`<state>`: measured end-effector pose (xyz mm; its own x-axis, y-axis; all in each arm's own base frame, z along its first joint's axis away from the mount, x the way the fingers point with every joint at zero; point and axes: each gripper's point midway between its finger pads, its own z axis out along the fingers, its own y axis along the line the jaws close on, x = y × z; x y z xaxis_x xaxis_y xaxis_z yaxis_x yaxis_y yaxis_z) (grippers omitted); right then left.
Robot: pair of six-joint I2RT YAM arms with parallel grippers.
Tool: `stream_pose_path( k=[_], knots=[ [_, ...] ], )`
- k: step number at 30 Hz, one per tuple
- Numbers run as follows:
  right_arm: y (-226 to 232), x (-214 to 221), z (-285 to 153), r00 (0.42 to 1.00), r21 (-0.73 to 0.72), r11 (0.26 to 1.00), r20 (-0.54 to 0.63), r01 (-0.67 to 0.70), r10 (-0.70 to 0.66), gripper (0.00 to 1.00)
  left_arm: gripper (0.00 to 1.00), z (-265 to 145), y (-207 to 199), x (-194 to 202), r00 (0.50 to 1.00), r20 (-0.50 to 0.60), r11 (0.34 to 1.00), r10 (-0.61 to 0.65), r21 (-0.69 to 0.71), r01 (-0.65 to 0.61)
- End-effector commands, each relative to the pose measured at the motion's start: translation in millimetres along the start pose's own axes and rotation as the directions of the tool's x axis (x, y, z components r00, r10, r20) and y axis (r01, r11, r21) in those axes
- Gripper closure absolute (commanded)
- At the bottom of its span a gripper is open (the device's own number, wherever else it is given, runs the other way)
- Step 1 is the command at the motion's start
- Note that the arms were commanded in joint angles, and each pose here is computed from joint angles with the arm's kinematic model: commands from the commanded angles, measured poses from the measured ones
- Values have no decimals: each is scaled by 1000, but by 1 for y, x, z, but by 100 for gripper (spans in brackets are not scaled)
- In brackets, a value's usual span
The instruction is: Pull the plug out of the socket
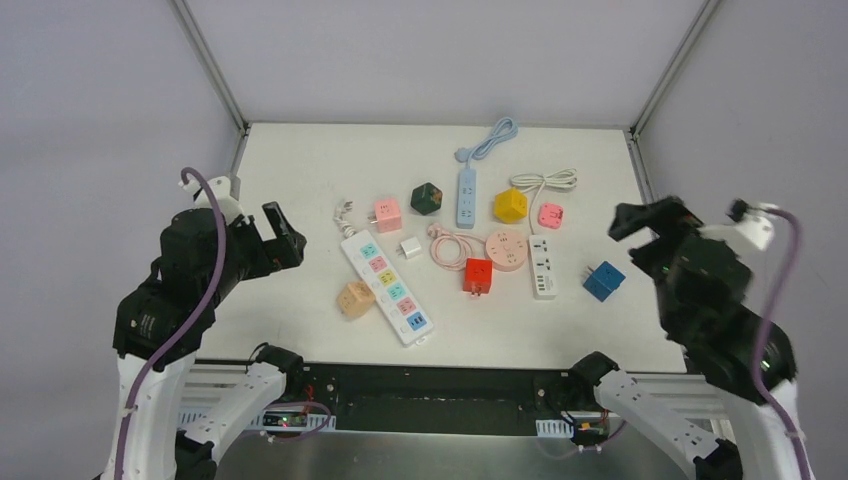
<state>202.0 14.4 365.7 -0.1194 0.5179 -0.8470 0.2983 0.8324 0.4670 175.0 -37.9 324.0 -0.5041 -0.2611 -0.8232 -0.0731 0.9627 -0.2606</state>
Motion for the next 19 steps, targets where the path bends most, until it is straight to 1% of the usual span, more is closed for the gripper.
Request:
stream_pose_path(
  k=[1,4,8,14,19],
  knots=[
    [-54,-56,-47,989,91,996,147,1,-14,0,1,-24,4,-16,998,67,1000,-7,-2,7],
    [-65,-78,-65,982,89,996,188,-10,-7,0,1,-36,9,-17,995,97,1000,-29,-7,30],
    [-68,-93,-76,979,90,996,203,-7,-12,0,1,-51,16,-14,990,134,999,-46,1,46],
    [-64,-94,-77,981,75,997,193,9,-24,0,1,-68,23,-13,979,192,997,-74,17,73],
    [-58,-86,-71,985,61,998,168,27,-37,0,1,-71,22,-8,980,181,997,-80,30,76]
  ],
)
